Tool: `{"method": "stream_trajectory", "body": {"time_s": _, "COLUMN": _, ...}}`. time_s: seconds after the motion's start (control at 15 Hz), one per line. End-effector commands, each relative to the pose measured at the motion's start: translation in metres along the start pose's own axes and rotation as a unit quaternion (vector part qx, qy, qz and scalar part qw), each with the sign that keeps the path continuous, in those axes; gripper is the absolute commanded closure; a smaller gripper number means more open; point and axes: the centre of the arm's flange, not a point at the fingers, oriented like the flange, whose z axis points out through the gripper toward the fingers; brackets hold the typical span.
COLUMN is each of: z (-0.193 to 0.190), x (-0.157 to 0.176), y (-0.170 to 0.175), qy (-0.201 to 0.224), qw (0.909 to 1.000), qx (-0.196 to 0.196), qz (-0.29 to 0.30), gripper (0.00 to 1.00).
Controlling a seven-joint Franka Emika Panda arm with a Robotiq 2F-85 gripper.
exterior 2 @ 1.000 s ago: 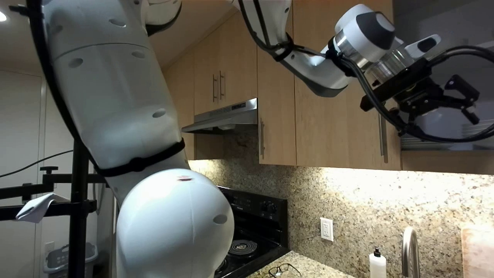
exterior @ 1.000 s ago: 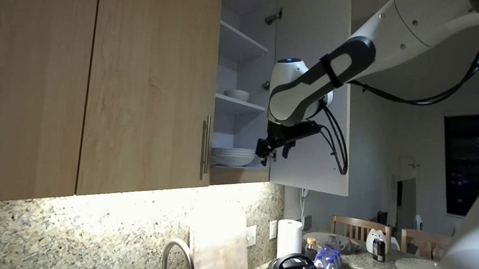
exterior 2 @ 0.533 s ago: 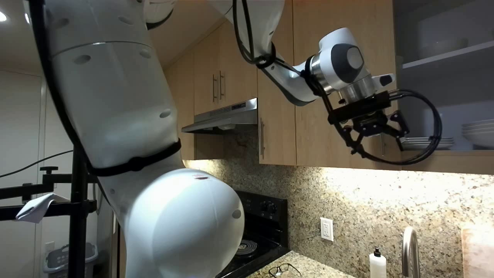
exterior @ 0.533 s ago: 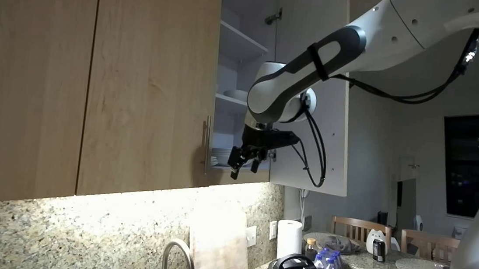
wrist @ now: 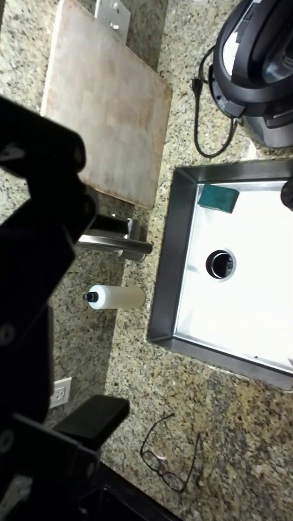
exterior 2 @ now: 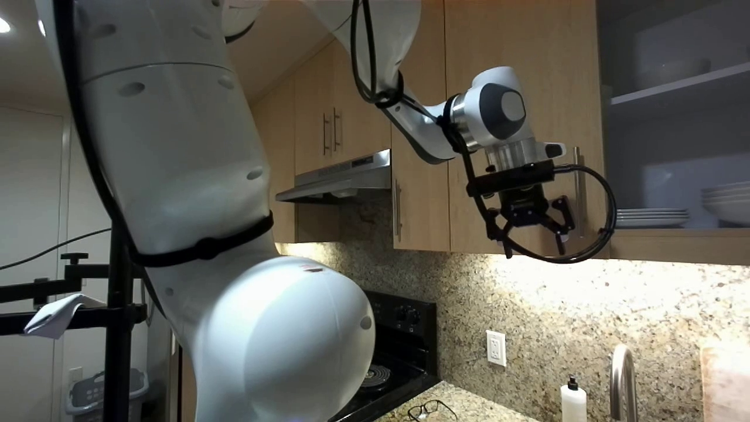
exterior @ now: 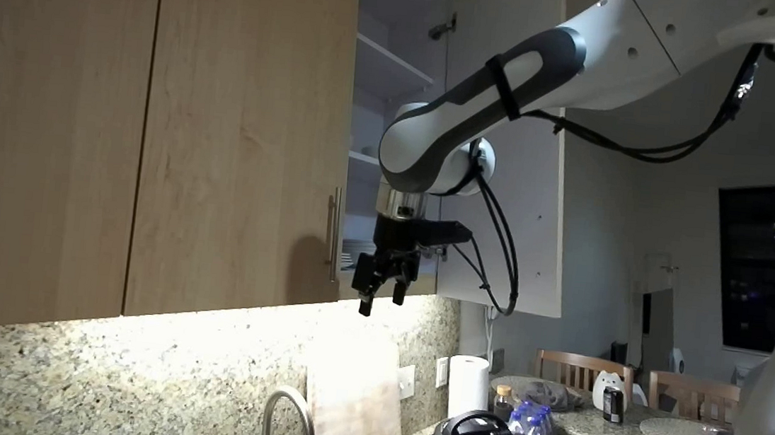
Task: Open the right cabinet door
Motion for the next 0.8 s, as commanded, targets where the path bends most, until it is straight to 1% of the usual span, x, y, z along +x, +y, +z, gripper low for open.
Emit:
{"method": "stream_trajectory", "body": {"time_s": 0.0, "z": -0.002, "x": -0.017, "y": -0.012, "qy": -0.032, "qw": 0.9993, "qx": 0.007, "qz": 0.018, "gripper": 0.00}}
{"method": "stream_trajectory", "body": {"time_s": 0.2, "z": -0.002, "x": -0.031, "y": -0.016, "qy": -0.040, "qw": 0.9979, "qx": 0.013, "qz": 0.048, "gripper": 0.00}}
{"method": "stream_trajectory", "body": {"time_s": 0.53, "z": -0.002, "x": -0.060, "y": -0.014, "qy": -0.042, "qw": 0.9936, "qx": 0.016, "qz": 0.103, "gripper": 0.00}}
{"method": "stream_trajectory", "body": {"time_s": 0.73, "z": -0.003, "x": -0.077, "y": -0.008, "qy": -0.050, "qw": 0.9918, "qx": 0.011, "qz": 0.118, "gripper": 0.00}}
